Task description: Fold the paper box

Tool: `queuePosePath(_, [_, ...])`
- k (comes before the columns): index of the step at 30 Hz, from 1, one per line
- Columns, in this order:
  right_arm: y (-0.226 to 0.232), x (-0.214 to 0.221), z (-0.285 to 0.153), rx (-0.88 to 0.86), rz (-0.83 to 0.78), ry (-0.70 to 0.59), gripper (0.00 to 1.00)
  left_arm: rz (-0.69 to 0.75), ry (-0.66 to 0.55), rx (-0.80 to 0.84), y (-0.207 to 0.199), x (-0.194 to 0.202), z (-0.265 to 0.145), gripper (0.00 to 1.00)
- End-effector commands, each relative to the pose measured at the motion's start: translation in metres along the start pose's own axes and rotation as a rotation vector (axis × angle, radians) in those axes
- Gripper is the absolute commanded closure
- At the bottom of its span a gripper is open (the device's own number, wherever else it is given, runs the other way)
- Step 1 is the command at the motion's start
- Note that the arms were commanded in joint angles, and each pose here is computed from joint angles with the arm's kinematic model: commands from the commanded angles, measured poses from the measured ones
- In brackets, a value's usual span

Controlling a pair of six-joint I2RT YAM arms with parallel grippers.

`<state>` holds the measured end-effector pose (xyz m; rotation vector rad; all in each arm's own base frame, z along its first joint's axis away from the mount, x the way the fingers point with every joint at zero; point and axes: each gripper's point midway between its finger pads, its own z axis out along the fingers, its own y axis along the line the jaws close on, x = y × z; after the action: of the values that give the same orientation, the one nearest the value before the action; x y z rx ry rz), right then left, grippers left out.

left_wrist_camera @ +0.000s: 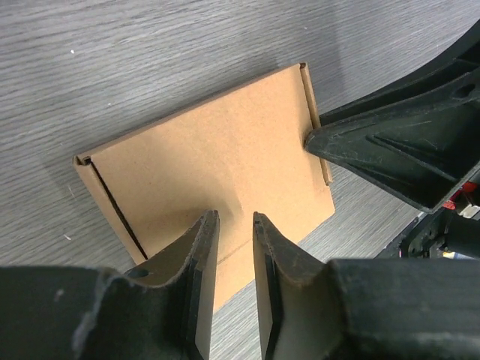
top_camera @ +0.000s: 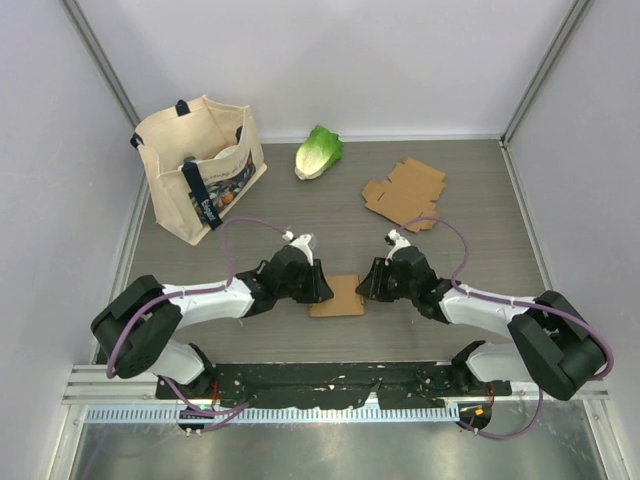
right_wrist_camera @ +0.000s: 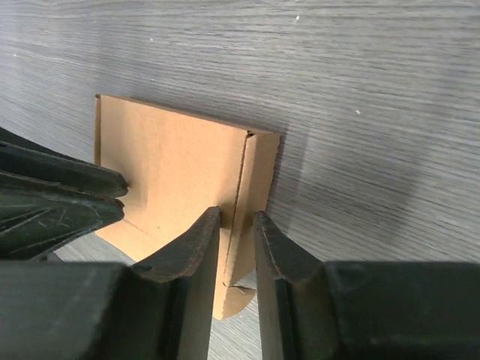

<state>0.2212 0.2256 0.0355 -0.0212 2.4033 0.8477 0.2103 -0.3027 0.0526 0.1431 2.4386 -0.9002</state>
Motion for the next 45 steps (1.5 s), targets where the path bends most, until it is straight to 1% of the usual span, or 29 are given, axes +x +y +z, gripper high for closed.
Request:
queuePosePath(1, [0.006,-0.014,0.004,-0.04,0.016,-0.058,0.74,0.042,-0.022,-0.002,-0.006,-0.014,-0.003,0.69])
queuePosePath(2, [0.003,-0.013,0.003,-0.03,0.019,-0.059,0.77,0.047,-0.038,0.005,-0.011,-0.021,-0.009,0.67])
queuePosePath(3, [0.001,-0.013,0.003,-0.024,0.023,-0.06,0.79,0.056,-0.05,0.011,-0.013,-0.025,-0.013,0.6])
queuePosePath(4, [-0.004,-0.01,0.002,-0.008,0.031,-0.057,0.81,0.057,-0.067,0.015,-0.015,-0.03,-0.018,0.56])
queuePosePath(5, [-0.006,-0.011,0.001,-0.003,0.031,-0.061,0.83,0.053,-0.076,0.003,-0.012,-0.033,-0.024,0.47])
queuePosePath(6, [-0.01,-0.007,0.0,0.005,0.037,-0.052,0.83,0.056,-0.111,0.015,-0.017,-0.043,-0.035,0.43])
queuePosePath(8, [-0.015,-0.005,-0.001,0.018,0.045,-0.052,0.85,0.046,-0.121,-0.023,-0.007,-0.048,-0.046,0.35])
queuePosePath(9, [-0.017,-0.003,-0.001,0.023,0.051,-0.051,0.85,0.04,-0.14,-0.014,-0.009,-0.053,-0.056,0.34])
queuePosePath(10, [-0.021,0.001,-0.001,0.03,0.057,-0.045,0.85,0.027,-0.132,-0.033,-0.004,-0.051,-0.059,0.31])
queuePosePath(11, [-0.024,0.003,-0.001,0.035,0.066,-0.043,0.85,0.007,-0.133,-0.044,0.002,-0.051,-0.062,0.26])
queuePosePath(12, [-0.027,0.008,-0.002,0.04,0.072,-0.033,0.86,-0.019,-0.135,-0.037,0.002,-0.051,-0.066,0.25])
queuePosePath(15, [-0.031,0.012,-0.002,0.037,0.085,-0.032,0.86,-0.081,-0.111,-0.018,0.009,-0.043,-0.065,0.19])
queuePosePath(16, [-0.03,0.011,-0.001,0.031,0.089,-0.036,0.86,-0.108,-0.128,0.013,0.005,-0.047,-0.062,0.18])
queuePosePath(17, [-0.029,0.012,-0.001,0.023,0.091,-0.033,0.86,-0.133,-0.101,0.033,0.007,-0.038,-0.058,0.17])
queuePosePath(22, [-0.028,0.011,0.002,0.021,0.091,-0.028,0.86,-0.218,-0.08,0.111,-0.001,-0.034,-0.041,0.16])
queuePosePath(25, [-0.031,0.01,0.002,0.029,0.094,-0.031,0.87,-0.263,-0.084,0.107,0.002,-0.033,-0.035,0.16])
queuePosePath(30, [-0.033,0.01,0.001,0.035,0.092,-0.033,0.87,-0.316,-0.098,0.042,0.017,-0.027,-0.034,0.16])
queuePosePath(32, [-0.033,0.008,0.0,0.032,0.093,-0.038,0.87,-0.337,-0.097,0.054,0.017,-0.026,-0.031,0.16])
queuePosePath(33, [-0.033,0.008,0.0,0.032,0.094,-0.037,0.87,-0.354,-0.075,0.055,0.018,-0.021,-0.026,0.16])
queuePosePath(34, [-0.034,0.008,0.0,0.036,0.095,-0.039,0.87,-0.358,-0.068,0.085,0.012,-0.023,-0.023,0.16])
queuePosePath(36, [-0.037,0.009,0.001,0.042,0.097,-0.037,0.87,-0.38,-0.041,0.096,0.012,-0.018,-0.015,0.19])
queuePosePath(40, [-0.038,0.01,0.002,0.038,0.103,-0.034,0.87,-0.446,-0.08,0.18,0.005,-0.022,-0.01,0.26])
queuePosePath(43, [-0.039,0.008,0.003,0.041,0.092,-0.035,0.87,-0.462,-0.086,0.211,-0.001,-0.025,-0.008,0.37])
queuePosePath(45, [-0.037,0.006,0.004,0.038,0.083,-0.031,0.86,-0.471,-0.091,0.236,-0.005,-0.027,-0.008,0.41])
